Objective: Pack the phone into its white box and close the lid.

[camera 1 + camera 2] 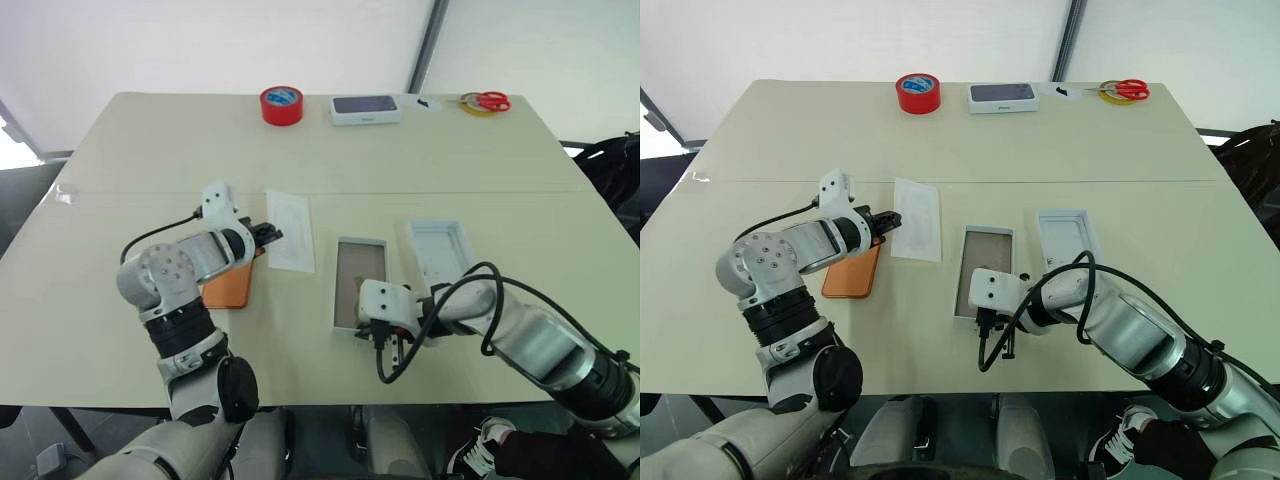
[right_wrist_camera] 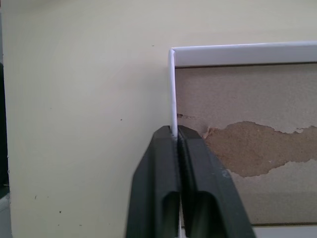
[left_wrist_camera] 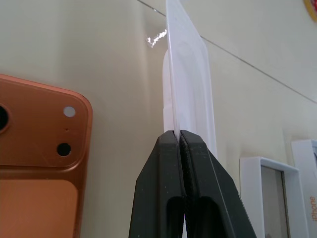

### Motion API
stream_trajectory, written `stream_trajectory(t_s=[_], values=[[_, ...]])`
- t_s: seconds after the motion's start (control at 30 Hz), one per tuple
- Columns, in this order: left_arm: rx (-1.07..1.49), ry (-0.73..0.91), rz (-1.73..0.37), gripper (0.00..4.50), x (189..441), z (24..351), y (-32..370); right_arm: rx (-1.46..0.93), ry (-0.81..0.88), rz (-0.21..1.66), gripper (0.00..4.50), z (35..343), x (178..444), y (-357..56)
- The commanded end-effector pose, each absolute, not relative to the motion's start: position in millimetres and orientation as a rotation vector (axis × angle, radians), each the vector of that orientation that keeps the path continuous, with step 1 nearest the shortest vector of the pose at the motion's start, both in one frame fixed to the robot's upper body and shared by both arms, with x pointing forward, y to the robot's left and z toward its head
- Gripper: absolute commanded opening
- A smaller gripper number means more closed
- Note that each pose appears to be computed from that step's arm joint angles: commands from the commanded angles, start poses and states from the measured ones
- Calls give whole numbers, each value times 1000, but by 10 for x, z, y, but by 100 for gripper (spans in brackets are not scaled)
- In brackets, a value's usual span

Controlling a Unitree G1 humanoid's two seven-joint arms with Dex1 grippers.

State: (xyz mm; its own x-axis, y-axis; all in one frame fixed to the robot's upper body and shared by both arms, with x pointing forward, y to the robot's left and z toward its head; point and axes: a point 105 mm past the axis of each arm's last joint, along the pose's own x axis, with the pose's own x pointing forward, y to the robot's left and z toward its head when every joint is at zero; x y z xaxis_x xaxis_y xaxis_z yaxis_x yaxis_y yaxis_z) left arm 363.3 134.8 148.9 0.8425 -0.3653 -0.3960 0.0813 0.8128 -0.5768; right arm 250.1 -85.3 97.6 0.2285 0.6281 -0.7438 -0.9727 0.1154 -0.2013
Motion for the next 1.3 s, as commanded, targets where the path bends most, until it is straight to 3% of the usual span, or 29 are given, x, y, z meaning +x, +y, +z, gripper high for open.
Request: stream_trajectory(t_s=[0.03, 0.43, 0.53, 0.67, 0.87, 0.93, 1.1, 1.3], values=[[-591, 413, -259, 0, 3653, 1771, 1465, -848, 433, 1308, 8, 1089, 2564, -722], [-636, 334, -225, 0, 3516, 1917, 1895, -921, 320, 1353, 8, 1135, 3046, -238], [-638, 324, -240, 0, 3498, 1925, 1869, -866, 303, 1376, 90, 1233, 3035, -214], [-653, 316, -277, 0, 3480, 1930, 1781, -764, 195, 1320, 279, 1527, 3086, -246], [-664, 352, -365, 0, 3433, 1843, 1445, -608, 48, 1219, 279, 1923, 3084, -675], [-669, 396, -388, 0, 3411, 1742, 1277, -515, 36, 1124, 279, 1999, 3162, -996], [-685, 465, -415, 0, 3349, 1567, 1076, -474, 108, 1004, 279, 1874, 3231, -1450], [-689, 513, -429, 0, 3290, 1441, 960, -471, 124, 981, 279, 1822, 3221, -1545]])
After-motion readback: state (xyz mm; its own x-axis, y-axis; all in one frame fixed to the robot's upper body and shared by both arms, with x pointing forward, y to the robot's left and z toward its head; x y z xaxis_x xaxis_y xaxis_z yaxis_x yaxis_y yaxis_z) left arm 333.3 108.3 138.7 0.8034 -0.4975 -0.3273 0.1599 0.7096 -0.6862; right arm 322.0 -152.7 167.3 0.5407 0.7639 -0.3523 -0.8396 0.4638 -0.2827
